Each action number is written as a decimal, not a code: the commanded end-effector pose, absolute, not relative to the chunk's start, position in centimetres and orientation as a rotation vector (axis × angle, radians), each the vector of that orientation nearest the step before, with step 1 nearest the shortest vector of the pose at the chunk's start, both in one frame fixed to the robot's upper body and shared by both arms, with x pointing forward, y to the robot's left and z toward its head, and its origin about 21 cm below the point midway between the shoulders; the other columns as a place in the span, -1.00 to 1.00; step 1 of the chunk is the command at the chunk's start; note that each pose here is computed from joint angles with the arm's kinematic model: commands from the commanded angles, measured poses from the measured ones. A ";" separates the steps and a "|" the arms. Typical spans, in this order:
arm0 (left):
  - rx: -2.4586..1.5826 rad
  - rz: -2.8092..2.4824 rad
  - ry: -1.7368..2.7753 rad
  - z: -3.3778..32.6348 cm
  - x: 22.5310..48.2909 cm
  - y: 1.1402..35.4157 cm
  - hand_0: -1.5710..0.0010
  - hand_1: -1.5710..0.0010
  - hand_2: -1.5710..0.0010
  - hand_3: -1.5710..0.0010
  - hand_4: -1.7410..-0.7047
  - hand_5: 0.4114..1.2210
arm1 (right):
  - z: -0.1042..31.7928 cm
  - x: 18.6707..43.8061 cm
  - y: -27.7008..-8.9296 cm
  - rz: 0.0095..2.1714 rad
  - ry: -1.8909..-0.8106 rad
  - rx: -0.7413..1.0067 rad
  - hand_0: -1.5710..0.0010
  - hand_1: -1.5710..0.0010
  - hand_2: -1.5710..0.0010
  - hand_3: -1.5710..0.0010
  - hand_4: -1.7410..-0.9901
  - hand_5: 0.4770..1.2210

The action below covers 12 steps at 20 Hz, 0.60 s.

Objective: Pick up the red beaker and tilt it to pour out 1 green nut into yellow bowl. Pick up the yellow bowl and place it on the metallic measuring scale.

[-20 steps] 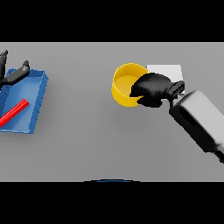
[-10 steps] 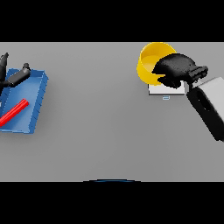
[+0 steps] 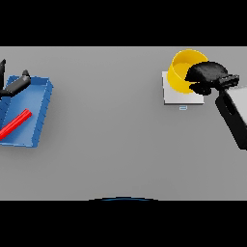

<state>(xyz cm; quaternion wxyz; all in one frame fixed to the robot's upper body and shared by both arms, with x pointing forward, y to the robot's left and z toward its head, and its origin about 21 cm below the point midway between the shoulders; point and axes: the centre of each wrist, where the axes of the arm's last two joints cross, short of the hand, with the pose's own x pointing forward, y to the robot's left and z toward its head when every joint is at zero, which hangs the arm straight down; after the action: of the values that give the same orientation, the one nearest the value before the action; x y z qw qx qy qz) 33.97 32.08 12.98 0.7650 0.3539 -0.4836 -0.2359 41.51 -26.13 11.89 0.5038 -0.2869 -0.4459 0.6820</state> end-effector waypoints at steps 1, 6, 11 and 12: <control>0.769 -0.520 -1.053 12.9 34.0 31.8 1.00 1.00 1.00 1.00 0.79 -0.15 | 11.9 41.8 -26.1 1.640 -1.089 -0.692 -1.00 -0.99 -1.00 -0.73 -0.96 1.00; 0.770 -0.524 -1.056 13.2 33.8 31.8 1.00 1.00 1.00 1.00 0.82 -0.21 | 9.9 42.6 -26.1 1.610 -1.078 -0.682 -1.00 -0.93 -0.99 -0.89 -0.96 1.00; 0.766 -0.518 -1.055 13.1 34.2 31.8 1.00 1.00 1.00 1.00 0.80 -0.20 | 8.4 42.6 -26.5 1.596 -1.061 -0.663 -0.97 -0.81 -1.00 -0.89 -0.95 1.00; 0.762 -0.525 -1.054 12.8 34.2 31.5 1.00 1.00 1.00 1.00 0.80 -0.20 | 8.6 42.8 -26.3 1.598 -1.057 -0.662 -0.94 -0.78 -1.00 -0.68 -0.96 1.00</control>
<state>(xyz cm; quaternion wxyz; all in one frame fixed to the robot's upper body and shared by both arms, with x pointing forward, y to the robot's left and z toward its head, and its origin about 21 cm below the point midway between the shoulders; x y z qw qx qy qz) 34.24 31.48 12.80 0.7641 0.3503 -0.4849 -0.2415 42.82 -26.28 8.57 0.5291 -0.2766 -0.4428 0.6689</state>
